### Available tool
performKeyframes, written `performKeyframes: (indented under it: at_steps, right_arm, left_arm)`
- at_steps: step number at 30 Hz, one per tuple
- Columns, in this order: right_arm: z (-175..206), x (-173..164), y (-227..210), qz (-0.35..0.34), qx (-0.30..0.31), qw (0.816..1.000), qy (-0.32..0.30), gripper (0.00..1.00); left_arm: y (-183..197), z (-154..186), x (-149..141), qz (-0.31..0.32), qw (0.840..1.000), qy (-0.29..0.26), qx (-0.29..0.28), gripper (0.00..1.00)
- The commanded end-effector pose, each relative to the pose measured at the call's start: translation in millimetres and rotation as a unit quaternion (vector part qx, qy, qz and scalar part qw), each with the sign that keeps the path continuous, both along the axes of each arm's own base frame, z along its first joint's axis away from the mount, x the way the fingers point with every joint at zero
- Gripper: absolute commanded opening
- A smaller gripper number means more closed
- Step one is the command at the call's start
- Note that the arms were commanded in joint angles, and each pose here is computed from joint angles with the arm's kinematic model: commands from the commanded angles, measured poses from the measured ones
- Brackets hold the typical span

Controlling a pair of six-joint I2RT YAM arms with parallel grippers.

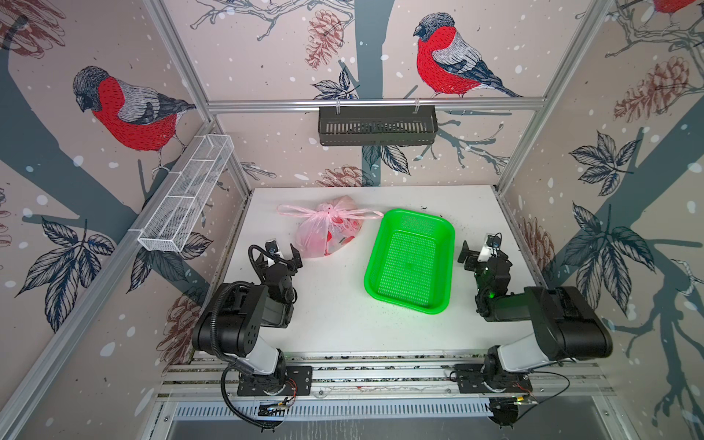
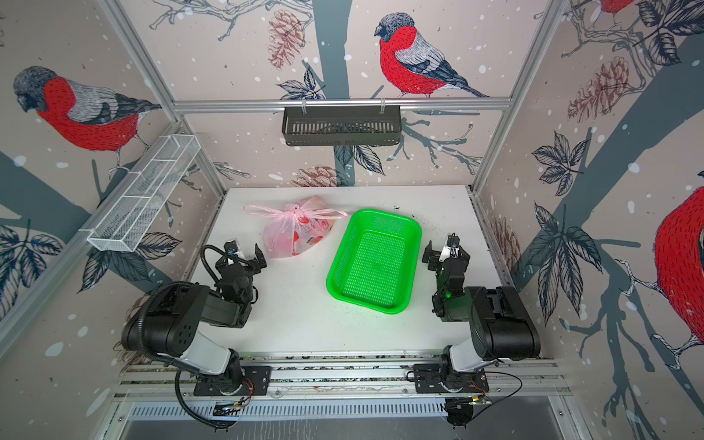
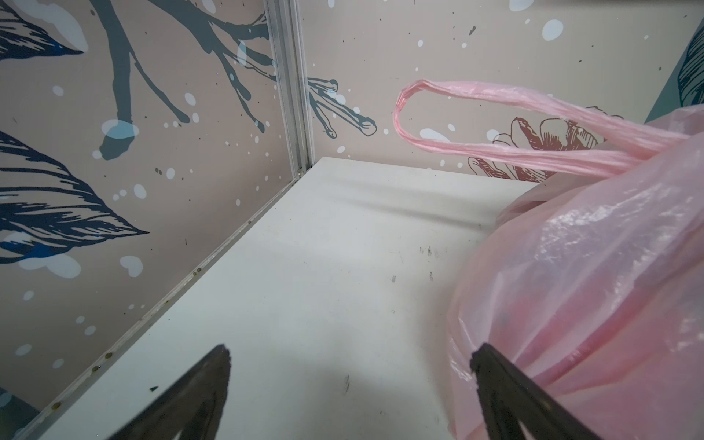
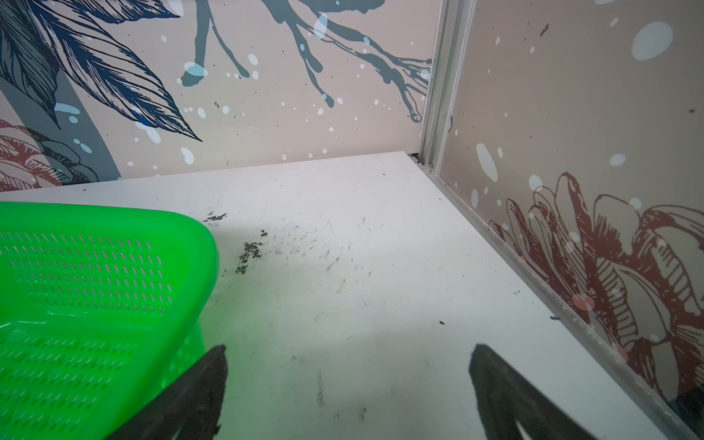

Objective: Untie the knot of the plastic bag and take out the fruit
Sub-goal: Rotate the basket at the center of the table.

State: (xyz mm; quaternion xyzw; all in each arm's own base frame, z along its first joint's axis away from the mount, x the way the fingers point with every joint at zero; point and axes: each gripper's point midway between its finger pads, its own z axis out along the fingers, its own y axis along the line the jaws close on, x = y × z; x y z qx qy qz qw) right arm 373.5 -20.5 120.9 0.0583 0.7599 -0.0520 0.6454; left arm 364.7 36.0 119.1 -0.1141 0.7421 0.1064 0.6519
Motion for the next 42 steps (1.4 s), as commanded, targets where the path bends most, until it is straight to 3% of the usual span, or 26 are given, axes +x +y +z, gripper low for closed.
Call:
performKeyframes:
  at_steps: [1,12,17,20,22,24,26,30,34,42]
  right_arm:
    - [3.4,0.2,0.6,0.002,0.000,1.000,-0.006,0.99]
    - [4.3,0.3,-0.2,0.002,0.001,1.000,-0.008,0.99]
    - [16.4,2.9,-1.3,-0.001,0.002,1.000,-0.025,0.99]
    - [11.9,20.8,-14.8,-0.042,0.017,0.996,0.083,0.99]
    - [26.9,29.9,-33.8,-0.102,0.056,0.986,0.118,0.99]
    - [31.1,27.1,-48.0,-0.142,0.116,0.972,0.148,0.99]
    - [33.0,23.1,-42.0,-0.104,0.167,0.968,0.158,0.99]
    - [42.5,-2.1,-36.0,-0.096,0.212,0.962,0.143,0.99]
    - [52.8,-25.3,-25.9,-0.102,0.210,0.961,0.151,0.99]
    - [67.8,-45.1,28.6,-0.040,0.167,0.970,0.171,0.99]
  left_arm:
    - [0.6,14.8,2.0,0.001,1.000,-0.029,0.005,0.98]
    - [0.7,15.8,-0.5,0.001,0.999,-0.033,0.005,0.98]
    - [4.6,31.1,-11.2,0.010,0.998,-0.054,0.002,0.98]
    - [17.9,48.8,-20.0,0.052,0.997,-0.063,-0.010,0.98]
    - [27.6,63.3,-25.3,0.085,0.994,-0.067,-0.024,0.98]
    - [43.0,73.4,-36.7,0.141,0.985,-0.072,-0.070,0.98]
    - [56.9,82.2,-49.5,0.186,0.969,-0.083,-0.140,0.98]
    - [35.3,103.2,-46.5,0.103,0.977,-0.073,-0.172,0.98]
    - [5.6,114.0,-40.1,0.022,0.981,-0.019,-0.191,0.98]
    - [-52.7,111.4,-43.7,-0.102,0.957,0.125,-0.240,0.98]
